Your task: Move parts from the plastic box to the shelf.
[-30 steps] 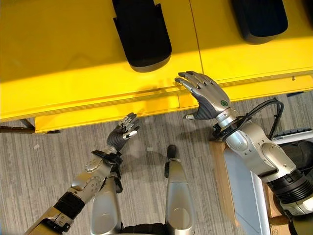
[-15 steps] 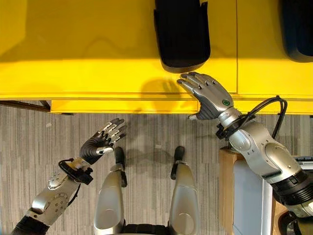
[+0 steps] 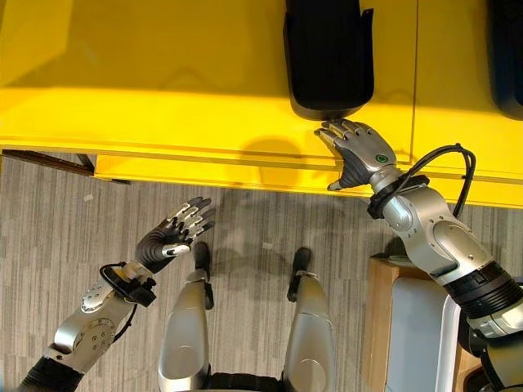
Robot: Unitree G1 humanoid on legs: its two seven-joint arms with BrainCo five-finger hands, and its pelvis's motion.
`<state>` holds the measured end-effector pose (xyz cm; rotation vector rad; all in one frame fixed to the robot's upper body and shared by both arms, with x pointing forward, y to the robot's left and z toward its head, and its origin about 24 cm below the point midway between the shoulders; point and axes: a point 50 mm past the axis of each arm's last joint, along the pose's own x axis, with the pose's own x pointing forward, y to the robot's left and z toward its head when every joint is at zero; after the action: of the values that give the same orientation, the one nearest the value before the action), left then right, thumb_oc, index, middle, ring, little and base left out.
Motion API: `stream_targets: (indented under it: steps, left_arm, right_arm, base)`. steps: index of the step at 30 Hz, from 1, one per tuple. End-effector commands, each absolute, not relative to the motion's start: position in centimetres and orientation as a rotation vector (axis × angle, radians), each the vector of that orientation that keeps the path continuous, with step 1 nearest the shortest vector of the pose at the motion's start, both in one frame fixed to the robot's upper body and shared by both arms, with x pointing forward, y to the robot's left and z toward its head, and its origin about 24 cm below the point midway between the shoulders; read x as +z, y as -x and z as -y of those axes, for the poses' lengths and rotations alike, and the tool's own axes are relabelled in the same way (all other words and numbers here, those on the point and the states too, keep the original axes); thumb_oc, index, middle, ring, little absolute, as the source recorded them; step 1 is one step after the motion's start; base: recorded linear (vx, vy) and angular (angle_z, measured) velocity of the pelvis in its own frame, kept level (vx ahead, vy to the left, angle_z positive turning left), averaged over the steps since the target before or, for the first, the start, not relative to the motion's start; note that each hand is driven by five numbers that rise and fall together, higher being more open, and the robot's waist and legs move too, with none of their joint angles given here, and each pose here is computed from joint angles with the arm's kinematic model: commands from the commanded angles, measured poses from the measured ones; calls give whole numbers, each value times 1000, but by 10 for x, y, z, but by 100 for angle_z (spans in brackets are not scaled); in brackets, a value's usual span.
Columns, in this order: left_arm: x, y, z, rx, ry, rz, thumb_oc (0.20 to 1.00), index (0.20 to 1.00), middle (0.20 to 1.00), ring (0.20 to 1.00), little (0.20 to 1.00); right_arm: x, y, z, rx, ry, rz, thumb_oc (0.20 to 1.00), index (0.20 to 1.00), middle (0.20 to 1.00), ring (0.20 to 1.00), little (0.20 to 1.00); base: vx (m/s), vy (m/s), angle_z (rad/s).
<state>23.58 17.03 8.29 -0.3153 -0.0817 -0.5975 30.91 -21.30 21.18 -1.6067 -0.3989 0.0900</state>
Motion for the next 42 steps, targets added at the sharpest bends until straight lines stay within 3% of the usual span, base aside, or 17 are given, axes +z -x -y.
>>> stream_targets:
  steps: [1,42]
  left_arm:
    - [94,-226,-167,-623,336,147,1000,1000,1000,1000,1000]
    - [88,-223,-160,-687,325,88,1000,1000,1000,1000,1000]
  right_arm:
    - [209,-318,218,45,1577,315,1000,1000,1000,1000,1000]
    - [252,-344,196,-25,1595,409,1000,1000,1000,1000,1000]
  base:
    - [9,-52,6]
    - [4,-6,1]
